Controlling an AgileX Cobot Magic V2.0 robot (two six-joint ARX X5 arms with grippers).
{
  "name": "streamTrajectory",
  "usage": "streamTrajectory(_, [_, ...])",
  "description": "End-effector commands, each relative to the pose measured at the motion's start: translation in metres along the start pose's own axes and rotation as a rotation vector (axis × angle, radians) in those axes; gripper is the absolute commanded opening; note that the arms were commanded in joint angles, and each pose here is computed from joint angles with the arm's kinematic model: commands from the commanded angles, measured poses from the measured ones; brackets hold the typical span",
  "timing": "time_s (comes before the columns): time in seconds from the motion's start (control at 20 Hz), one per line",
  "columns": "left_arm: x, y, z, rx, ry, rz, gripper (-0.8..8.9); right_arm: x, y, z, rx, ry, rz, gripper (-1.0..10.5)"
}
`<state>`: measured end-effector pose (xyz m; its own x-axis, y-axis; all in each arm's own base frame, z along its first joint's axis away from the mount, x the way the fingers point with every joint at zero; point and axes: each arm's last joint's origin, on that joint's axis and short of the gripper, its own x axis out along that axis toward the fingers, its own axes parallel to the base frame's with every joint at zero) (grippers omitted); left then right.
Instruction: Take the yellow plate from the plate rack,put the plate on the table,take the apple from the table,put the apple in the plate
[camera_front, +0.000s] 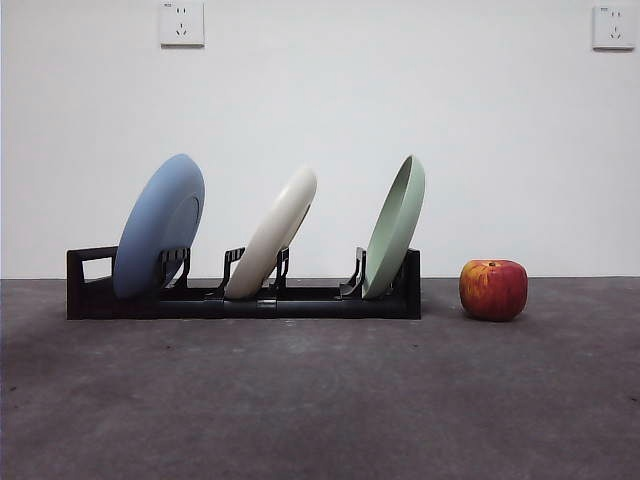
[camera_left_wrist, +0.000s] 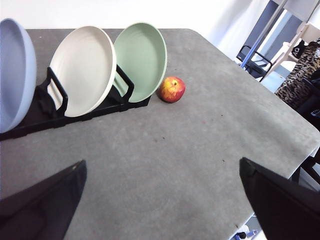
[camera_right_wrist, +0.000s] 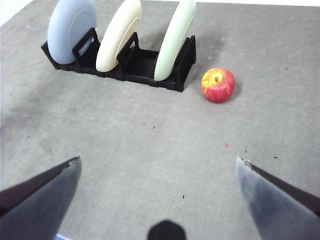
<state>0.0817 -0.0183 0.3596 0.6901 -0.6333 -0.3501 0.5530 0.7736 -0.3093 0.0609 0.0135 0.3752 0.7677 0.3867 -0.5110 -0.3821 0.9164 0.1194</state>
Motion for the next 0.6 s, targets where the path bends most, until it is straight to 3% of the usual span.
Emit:
streamTrajectory(0.05, [0.006,0.002,0.008,0.04,-0.021,-0.042,5.74,0.003,-0.001,0.002,-0.001,0.007,0.006,5.5])
streamTrajectory(0.3, [0.04,0.018,0.029,0.087,-0.037,-0.117,5.74,0.015,-0.006,0.007,0.018,0.053,0.009,5.5])
streamTrajectory(0.6, [0.122,0.037,0.048,0.148,-0.02,-0.208,5.74,0.03,-0.012,0.012,0.039,0.111,0.014,5.5])
